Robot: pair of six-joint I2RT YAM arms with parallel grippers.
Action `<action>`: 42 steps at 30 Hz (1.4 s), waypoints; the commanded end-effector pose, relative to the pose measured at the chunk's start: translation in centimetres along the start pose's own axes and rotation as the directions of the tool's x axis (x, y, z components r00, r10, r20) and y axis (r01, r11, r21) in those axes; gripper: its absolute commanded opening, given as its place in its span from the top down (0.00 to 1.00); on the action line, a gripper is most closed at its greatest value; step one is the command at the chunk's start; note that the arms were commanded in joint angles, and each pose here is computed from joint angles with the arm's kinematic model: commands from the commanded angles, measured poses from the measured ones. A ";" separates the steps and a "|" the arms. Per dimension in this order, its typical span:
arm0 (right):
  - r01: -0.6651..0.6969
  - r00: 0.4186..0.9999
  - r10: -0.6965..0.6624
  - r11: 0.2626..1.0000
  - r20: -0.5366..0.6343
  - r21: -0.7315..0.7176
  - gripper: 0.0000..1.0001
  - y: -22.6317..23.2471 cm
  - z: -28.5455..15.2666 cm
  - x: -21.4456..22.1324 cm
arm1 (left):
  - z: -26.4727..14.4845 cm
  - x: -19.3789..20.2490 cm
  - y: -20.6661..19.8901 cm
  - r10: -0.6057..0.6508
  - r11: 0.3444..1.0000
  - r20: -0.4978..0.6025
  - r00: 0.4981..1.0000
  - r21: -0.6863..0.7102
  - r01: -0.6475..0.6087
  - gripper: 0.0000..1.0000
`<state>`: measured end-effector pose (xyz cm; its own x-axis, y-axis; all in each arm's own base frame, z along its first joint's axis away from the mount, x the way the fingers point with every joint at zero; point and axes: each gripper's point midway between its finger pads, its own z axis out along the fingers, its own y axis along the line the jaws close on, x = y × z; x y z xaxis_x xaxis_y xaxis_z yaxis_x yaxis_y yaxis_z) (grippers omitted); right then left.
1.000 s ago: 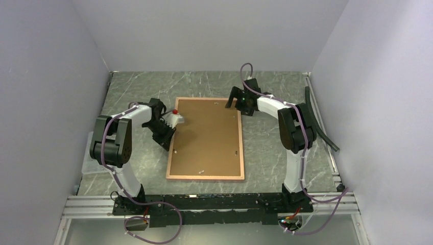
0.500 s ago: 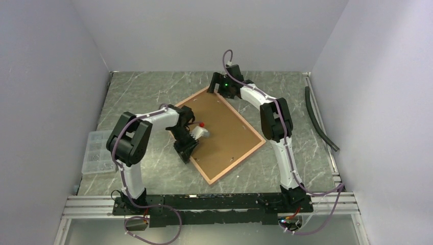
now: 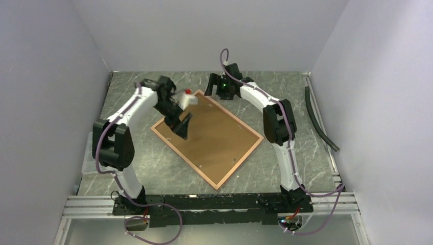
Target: Put the photo into the frame
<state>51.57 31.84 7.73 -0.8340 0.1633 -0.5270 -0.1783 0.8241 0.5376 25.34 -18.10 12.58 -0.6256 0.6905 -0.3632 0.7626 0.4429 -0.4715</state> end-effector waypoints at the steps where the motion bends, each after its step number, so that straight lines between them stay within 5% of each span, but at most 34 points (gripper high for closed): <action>1: -0.040 0.984 0.020 0.993 0.176 0.109 0.00 0.3 -9.2 -5.6 | -6.3 -2.6 6.4 -0.047 0.984 0.179 0.983 -0.159 0.076 0.06; 8: -0.203 0.978 0.184 0.943 0.095 0.265 0.00 -5.0 -15.6 4.4 | -10.1 -2.7 22.6 -0.313 0.848 0.374 0.873 -0.305 0.434 0.20; 13: -0.302 0.950 0.313 0.912 0.006 0.277 0.00 -7.1 -19.2 13.5 | -8.3 -2.3 25.7 -0.351 0.832 0.408 0.843 -0.278 0.481 0.31; 18: -0.375 0.913 0.402 0.894 -0.067 0.246 0.00 -7.7 -20.9 19.5 | -6.5 -1.5 25.7 -0.376 0.836 0.401 0.835 -0.241 0.492 0.44; 24: -0.411 0.891 0.439 0.888 -0.117 0.207 0.00 -7.6 -20.4 21.7 | -4.1 -0.1 24.3 -0.422 0.845 0.363 0.831 -0.175 0.506 0.58; 34: -0.354 0.925 0.372 0.916 -0.072 0.189 0.00 -9.2 -18.6 16.5 | -0.2 4.5 16.6 -0.450 0.877 0.216 0.866 -0.076 0.475 0.71; 42: -0.329 0.935 0.355 0.884 -0.018 0.333 0.00 -13.2 -19.9 14.4 | 0.6 7.9 9.8 -0.458 0.887 0.118 0.881 -0.001 0.462 0.72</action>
<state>29.14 13.08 3.53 -0.8712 0.4443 -0.2089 0.3320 0.8466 0.4160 32.52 -5.88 2.07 -0.9194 0.3022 -0.2517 0.3887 0.7953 -0.4652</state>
